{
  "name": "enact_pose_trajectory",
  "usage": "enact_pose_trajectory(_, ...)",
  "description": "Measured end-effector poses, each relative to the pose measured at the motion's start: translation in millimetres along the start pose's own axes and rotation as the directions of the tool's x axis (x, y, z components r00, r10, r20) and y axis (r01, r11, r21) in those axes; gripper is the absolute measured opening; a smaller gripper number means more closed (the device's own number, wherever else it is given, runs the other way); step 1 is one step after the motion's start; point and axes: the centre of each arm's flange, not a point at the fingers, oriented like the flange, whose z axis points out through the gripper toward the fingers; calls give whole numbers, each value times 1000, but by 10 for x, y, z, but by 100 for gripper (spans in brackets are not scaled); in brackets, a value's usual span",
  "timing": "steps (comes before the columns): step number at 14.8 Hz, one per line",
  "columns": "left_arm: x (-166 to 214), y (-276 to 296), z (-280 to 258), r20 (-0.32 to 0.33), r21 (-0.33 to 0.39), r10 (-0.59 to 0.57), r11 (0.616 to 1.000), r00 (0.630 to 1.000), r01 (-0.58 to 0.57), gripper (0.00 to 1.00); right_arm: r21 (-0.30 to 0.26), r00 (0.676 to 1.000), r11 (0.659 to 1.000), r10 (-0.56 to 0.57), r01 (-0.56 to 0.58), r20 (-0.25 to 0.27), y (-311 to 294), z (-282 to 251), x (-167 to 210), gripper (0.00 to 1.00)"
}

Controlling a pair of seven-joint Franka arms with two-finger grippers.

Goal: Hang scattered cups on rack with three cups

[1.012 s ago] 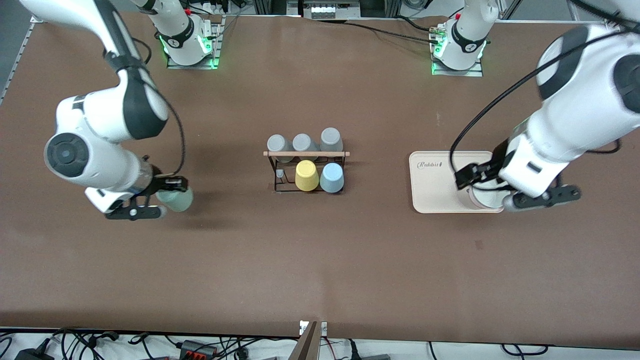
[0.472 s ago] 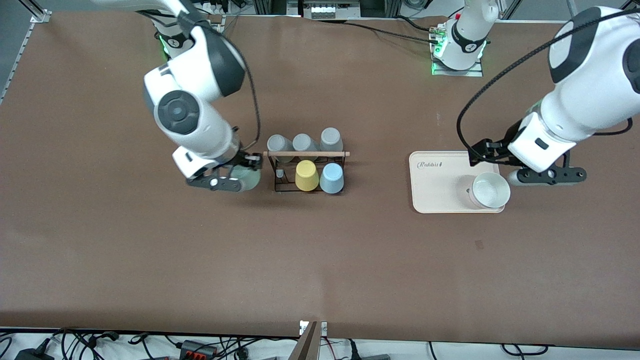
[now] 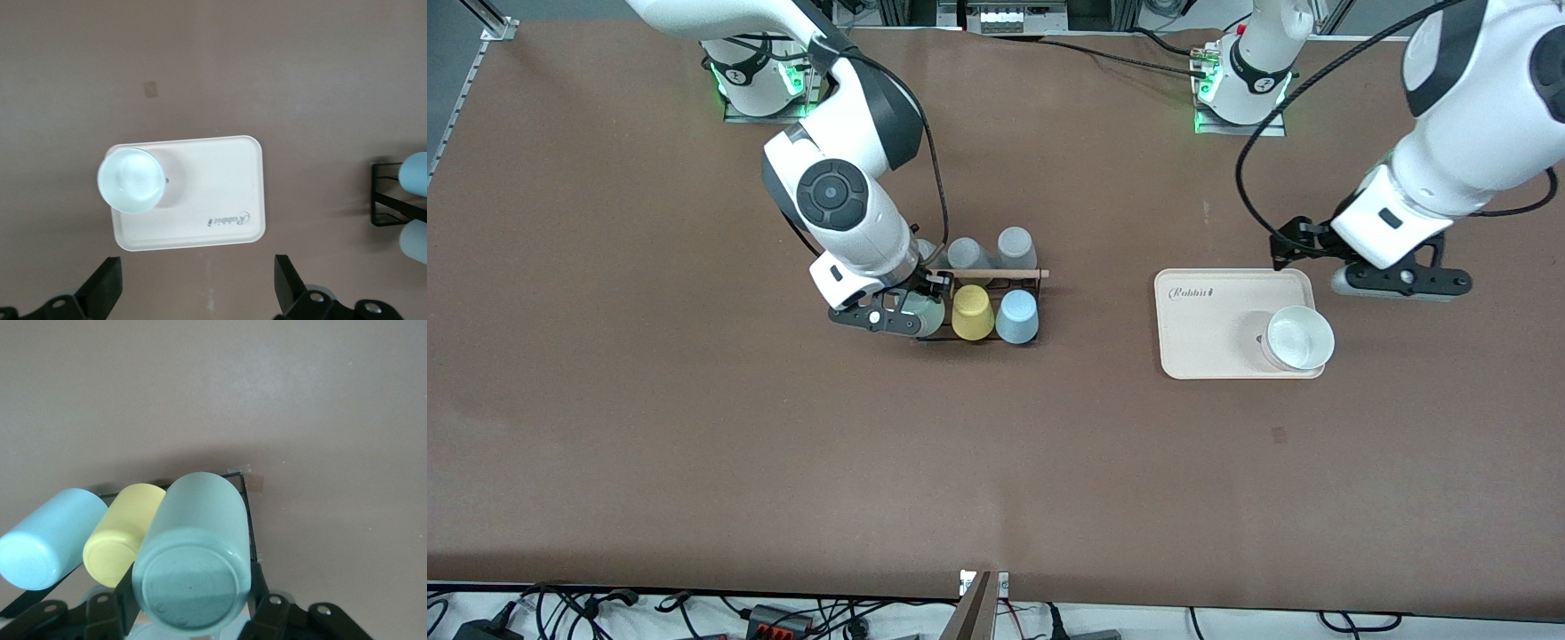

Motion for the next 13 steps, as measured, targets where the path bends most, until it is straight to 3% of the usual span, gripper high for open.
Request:
enact_pose_trajectory(11,-134,-119,-118,46,11,-62,998,997,62,100,-57,999,997,-42,43,19,-107,665,11,65)
enact_pose_trajectory(13,-136,-106,-117,47,12,-68,998,997,67,100,-56,999,998,-39,39,13,-97,638,39,78)
